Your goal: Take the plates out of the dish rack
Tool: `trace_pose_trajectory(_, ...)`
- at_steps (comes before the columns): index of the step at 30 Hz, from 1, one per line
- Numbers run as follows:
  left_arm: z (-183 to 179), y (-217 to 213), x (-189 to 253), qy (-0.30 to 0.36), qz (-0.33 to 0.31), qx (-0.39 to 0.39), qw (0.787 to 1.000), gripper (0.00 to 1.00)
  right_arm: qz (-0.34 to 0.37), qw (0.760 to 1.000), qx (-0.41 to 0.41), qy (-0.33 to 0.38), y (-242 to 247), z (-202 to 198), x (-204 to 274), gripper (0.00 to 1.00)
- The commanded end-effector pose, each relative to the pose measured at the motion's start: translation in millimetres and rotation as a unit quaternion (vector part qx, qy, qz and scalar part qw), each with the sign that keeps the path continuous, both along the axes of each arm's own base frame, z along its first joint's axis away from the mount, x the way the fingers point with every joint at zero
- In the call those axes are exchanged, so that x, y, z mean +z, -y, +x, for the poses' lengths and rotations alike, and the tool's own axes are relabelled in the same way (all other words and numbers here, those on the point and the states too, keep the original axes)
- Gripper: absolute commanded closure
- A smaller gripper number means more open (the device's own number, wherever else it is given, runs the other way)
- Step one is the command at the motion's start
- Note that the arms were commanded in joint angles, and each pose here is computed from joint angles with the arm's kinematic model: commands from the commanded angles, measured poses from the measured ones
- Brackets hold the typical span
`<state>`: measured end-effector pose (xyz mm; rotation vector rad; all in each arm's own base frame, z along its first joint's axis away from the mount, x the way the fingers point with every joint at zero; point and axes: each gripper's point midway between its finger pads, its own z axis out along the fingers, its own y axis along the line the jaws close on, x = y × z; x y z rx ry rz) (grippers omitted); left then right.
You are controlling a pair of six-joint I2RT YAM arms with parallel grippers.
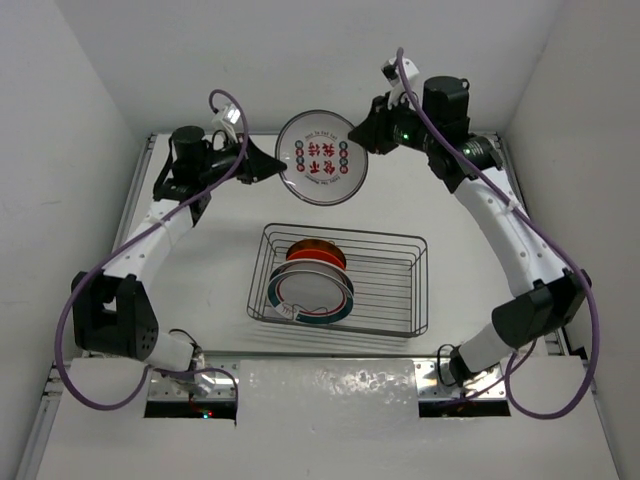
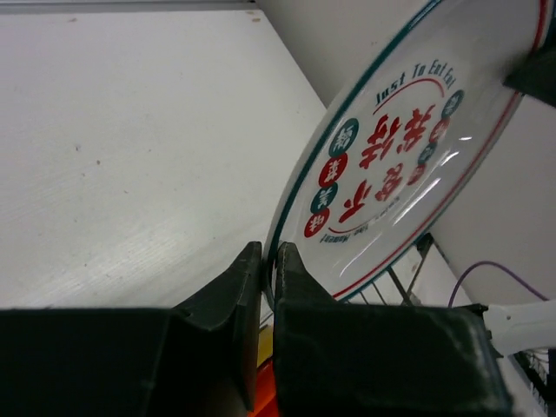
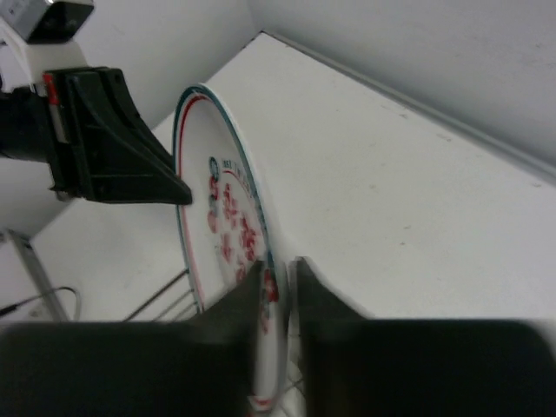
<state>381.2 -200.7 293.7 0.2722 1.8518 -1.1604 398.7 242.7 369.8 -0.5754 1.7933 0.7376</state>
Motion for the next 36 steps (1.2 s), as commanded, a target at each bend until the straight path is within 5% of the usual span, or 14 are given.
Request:
trace_pose_trajectory(1,30,-11,37,0.039,-0.039,0.057,0.997,1.0,0.062,0.996,0.06,-0.016,-32,1,2,0.5)
trace_pose_trajectory(3,52,-36,36,0.029,-0.049,0.122,0.991,1.0,0.051,0.997,0.039,-0.029,-27,15,-14,0.01)
trace_pose_trajectory(7,103,-93,3,-0.057,-0.084,0.253,0.962,1.0,0.012,0.996,-0.05,-0.072,5,45,-52,0.01)
trace_pose_trajectory(11,146,-141,-44,-0.113,-0.046,0.34,0.933,1.0,-0.018,0.996,-0.065,-0.063,16,32,-58,0.01)
trace_pose_trajectory(16,174,-157,-136,-0.186,-0.019,0.339,0.922,1.0,-0.212,0.976,0.052,-0.02,-4,-32,-89,0.01)
trace_pose_trajectory(18,176,-161,-165,-0.213,-0.022,0.331,0.919,1.0,-0.231,0.97,0.076,-0.007,-5,-53,-90,0.03)
trace_pose_trajectory(22,177,-163,-199,-0.246,-0.021,0.321,0.914,1.0,-0.248,0.957,0.148,0.006,-16,-102,-98,0.13)
trace_pose_trajectory(26,171,-159,-236,-0.295,-0.011,0.31,0.904,1.0,-0.246,0.944,0.219,0.019,-34,-144,-100,0.35)
trace_pose_trajectory(28,170,-157,-248,-0.312,-0.004,0.307,0.899,0.88,-0.233,0.941,0.244,0.02,-41,-156,-101,0.4)
trace_pose_trajectory(29,165,-159,-254,-0.328,0.002,0.309,0.893,0.68,-0.229,0.94,0.254,0.017,-44,-161,-102,0.47)
trace_pose_trajectory(31,156,-162,-256,-0.341,0.014,0.32,0.884,0.47,-0.236,0.931,0.28,0.012,-54,-174,-108,0.54)
trace_pose_trajectory(33,145,-167,-258,-0.35,0.027,0.336,0.874,0.0,-0.255,0.919,0.301,0.003,-63,-188,-119,0.6)
trace_pose_trajectory(36,134,-180,-215,-0.327,0.05,0.37,0.868,0.0,-0.275,0.909,0.313,0.007,-73,-203,-131,0.6)
